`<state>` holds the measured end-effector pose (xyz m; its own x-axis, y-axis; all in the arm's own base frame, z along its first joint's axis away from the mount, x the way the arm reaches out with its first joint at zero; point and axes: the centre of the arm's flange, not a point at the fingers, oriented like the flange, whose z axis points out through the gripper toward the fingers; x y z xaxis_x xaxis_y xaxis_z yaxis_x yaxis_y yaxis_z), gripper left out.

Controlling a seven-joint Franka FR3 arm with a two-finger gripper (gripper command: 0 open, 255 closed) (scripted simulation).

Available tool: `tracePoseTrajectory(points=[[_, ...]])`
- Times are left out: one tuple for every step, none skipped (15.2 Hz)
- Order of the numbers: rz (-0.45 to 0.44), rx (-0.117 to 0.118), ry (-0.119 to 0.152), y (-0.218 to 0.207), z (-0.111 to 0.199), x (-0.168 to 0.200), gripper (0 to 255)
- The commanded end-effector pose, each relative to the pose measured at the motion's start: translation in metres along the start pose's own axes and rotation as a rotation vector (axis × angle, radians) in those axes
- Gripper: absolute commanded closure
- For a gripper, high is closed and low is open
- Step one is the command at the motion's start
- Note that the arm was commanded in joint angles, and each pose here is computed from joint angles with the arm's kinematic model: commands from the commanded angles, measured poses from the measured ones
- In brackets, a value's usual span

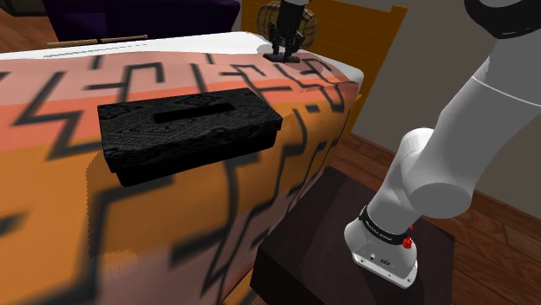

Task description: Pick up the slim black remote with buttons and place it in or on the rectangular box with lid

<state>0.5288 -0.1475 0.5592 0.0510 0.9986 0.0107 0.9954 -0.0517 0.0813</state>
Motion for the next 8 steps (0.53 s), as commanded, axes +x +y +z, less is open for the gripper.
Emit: tracePoseTrajectory(points=[[0.000, 0.000, 0.000, 0.002, -0.011, 0.000, 255], [0.000, 0.000, 0.000, 0.002, -0.016, 0.000, 255], [0.000, 0.000, 0.000, 0.003, -0.021, 0.000, 255], [0.000, 0.000, 0.000, 0.003, -0.027, 0.000, 255], [0.000, 0.000, 0.000, 0.004, -0.031, 0.000, 255], [0.000, 0.000, 0.000, 0.001, -0.030, 0.013, 255], [0.000, 0.000, 0.000, -0.002, -0.030, 0.026, 255], [0.000, 0.000, 0.000, -0.004, -0.030, 0.039, 255]])
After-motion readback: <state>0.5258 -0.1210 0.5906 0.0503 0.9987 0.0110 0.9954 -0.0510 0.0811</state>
